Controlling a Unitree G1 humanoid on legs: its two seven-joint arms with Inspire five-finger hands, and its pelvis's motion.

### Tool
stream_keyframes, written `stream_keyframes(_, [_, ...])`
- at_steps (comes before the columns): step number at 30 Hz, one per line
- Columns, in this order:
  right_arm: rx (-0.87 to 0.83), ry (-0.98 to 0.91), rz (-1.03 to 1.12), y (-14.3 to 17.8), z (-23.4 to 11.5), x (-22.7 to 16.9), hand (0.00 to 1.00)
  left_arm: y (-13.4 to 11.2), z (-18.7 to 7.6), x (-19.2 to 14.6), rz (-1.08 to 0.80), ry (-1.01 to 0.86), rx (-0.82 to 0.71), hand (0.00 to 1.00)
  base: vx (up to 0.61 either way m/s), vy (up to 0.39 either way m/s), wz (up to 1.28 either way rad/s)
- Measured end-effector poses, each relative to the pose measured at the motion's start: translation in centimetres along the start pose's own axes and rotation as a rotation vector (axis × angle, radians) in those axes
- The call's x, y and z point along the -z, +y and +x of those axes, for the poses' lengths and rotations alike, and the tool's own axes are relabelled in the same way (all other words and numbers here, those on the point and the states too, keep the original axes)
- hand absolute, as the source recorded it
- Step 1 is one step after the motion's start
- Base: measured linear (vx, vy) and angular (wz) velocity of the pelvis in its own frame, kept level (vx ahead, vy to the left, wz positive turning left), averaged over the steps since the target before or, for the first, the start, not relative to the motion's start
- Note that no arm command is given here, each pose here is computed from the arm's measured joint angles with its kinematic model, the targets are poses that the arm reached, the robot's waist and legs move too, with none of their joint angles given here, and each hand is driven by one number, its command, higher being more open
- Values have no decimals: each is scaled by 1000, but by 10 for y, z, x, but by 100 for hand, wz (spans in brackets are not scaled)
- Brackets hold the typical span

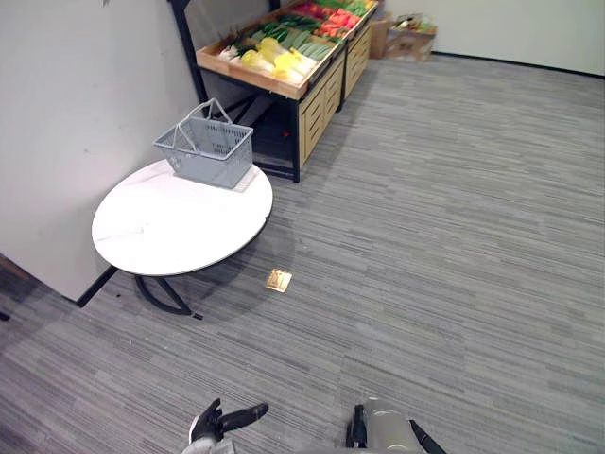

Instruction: Pick vegetable in the basket

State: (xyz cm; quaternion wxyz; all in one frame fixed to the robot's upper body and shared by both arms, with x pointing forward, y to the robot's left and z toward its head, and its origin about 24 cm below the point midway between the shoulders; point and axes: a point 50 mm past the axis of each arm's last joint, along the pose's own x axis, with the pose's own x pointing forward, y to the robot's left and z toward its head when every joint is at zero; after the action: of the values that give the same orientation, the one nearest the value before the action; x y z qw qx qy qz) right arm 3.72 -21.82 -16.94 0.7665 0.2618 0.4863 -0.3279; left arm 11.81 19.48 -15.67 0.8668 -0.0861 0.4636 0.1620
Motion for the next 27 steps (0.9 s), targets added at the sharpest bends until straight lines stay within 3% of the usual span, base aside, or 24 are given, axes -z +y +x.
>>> stream_keyframes(6, [-34, -30, -12, 12, 4, -12, 100, -26, -4, 15, -56, 41, 60, 100, 471, -267, -5])
stream_keyframes(14, [-42, -46, -45, 17, 5, -17, 100, 8, -5, 9, -187, -18, -49, 100, 376, -151, -37])
stream_keyframes(21, [-44, -62, -45, 20, 7, -25, 100, 12, -6, 10, -173, -21, -46, 100, 325, 185, -44])
stream_keyframes(27, [-102, 5, -138, 35, 5, -4, 100, 35, -8, 15, -172, 9, -110, 100, 366, 194, -2])
